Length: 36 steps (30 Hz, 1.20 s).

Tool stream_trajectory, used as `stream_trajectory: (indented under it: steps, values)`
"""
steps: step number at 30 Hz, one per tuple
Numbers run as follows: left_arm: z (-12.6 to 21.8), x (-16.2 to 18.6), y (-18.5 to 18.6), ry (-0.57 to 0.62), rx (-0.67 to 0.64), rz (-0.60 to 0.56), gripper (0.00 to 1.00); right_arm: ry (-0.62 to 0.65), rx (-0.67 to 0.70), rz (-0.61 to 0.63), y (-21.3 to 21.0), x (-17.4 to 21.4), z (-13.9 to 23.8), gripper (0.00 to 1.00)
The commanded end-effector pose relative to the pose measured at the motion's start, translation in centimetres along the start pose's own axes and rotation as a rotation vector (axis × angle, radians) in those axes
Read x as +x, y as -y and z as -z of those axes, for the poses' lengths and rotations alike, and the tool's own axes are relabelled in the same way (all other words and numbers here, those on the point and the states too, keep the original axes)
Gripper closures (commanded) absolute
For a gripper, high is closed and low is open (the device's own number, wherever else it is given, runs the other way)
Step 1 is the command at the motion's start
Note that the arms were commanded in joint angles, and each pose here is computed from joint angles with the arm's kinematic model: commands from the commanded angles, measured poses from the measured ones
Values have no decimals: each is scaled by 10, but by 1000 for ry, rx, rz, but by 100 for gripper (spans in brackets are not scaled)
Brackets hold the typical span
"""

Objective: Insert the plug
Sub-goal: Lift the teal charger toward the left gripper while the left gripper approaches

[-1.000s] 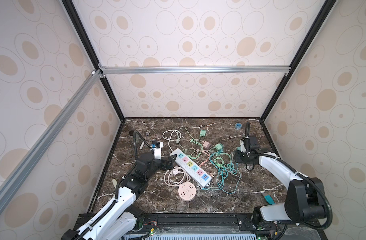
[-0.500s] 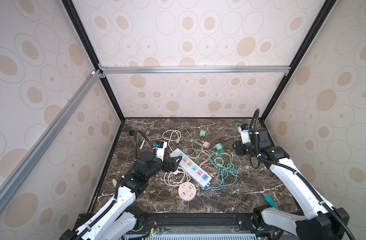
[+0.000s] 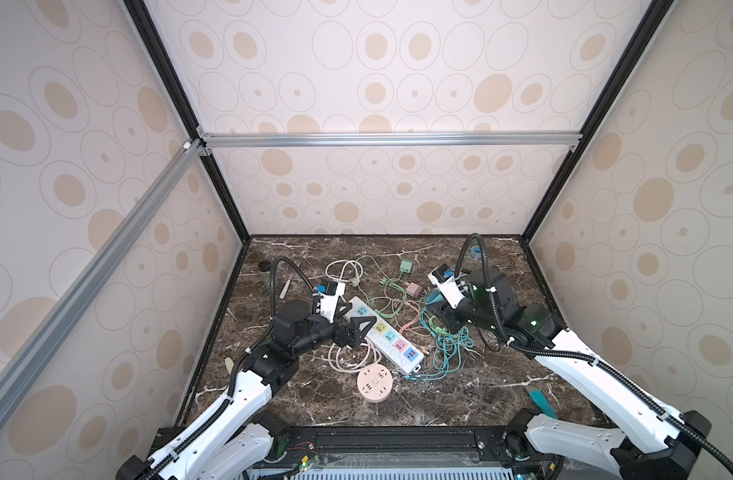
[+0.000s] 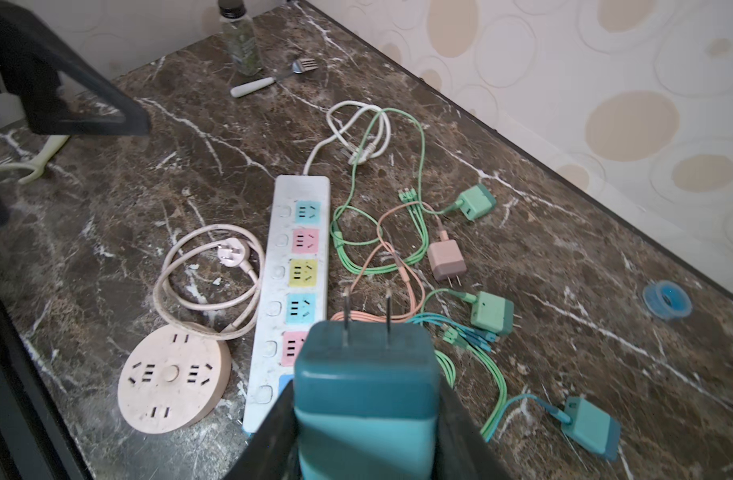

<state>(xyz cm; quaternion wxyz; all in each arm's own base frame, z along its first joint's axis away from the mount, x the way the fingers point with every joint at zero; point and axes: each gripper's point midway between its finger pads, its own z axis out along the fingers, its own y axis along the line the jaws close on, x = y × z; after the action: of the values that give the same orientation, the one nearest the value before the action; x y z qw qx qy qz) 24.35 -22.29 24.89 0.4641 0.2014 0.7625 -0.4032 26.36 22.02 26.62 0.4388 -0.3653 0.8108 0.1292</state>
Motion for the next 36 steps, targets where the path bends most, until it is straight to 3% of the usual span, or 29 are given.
stream_trajectory:
  steps: [1, 12, 22, 36]
  values:
    - [0, -15, 29, 12, 120, -10, 3, 15, -8, 125, -14, -2, -7, 66]
    - [1, -10, 64, -15, 337, 27, 6, 104, -60, 218, -54, -3, -10, 68]
    - [-11, 3, 57, -74, 320, 58, 13, 125, -105, 277, -79, -4, -18, 68]
    - [-18, 9, 60, -107, 341, 73, 31, 102, -128, 374, -110, -9, -37, 68]
